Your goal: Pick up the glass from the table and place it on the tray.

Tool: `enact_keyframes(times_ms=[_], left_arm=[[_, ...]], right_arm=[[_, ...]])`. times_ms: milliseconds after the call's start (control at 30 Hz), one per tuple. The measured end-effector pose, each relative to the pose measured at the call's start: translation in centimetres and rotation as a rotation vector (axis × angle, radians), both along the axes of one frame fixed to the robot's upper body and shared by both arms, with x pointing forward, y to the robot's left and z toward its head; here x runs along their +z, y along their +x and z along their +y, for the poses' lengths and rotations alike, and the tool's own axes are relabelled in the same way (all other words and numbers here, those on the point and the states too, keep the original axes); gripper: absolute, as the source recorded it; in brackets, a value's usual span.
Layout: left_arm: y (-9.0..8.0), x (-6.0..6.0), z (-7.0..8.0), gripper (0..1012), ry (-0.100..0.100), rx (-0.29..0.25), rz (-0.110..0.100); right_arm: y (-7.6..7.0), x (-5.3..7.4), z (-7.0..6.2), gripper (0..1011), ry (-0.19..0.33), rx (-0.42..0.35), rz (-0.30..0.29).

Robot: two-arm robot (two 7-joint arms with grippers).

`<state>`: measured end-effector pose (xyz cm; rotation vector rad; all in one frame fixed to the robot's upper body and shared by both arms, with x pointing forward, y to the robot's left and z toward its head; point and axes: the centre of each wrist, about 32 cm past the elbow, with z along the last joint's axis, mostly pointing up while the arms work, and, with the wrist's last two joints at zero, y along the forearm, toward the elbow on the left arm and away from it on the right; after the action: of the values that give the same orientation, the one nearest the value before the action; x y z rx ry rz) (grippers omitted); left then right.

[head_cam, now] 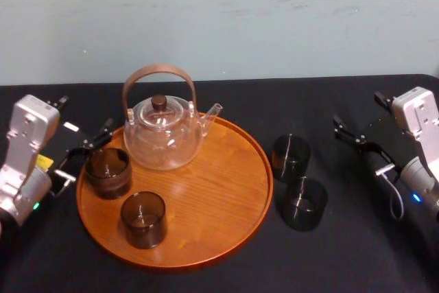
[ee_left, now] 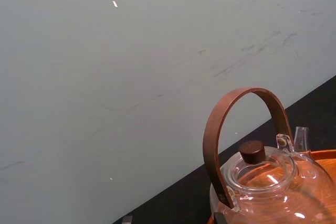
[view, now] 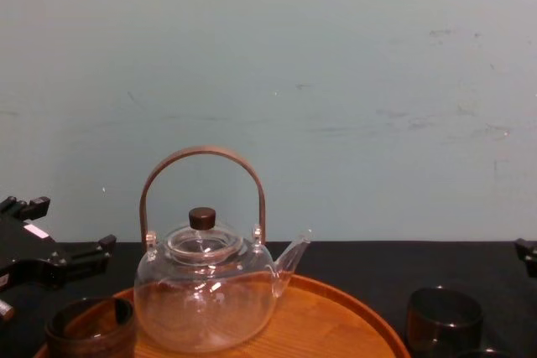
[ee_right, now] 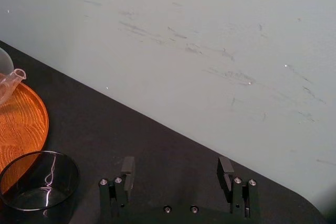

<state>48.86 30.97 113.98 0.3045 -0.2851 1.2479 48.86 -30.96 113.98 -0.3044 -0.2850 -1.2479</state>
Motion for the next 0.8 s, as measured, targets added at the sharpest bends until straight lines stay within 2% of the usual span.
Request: enact_keyframes(times_ms=[800], left_arm=[[0.0,0.0,0.0,1001,0.0,0.0,0.0]], right_arm=[[0.0,0.0,0.0,1002,0.0,0.0,0.0]])
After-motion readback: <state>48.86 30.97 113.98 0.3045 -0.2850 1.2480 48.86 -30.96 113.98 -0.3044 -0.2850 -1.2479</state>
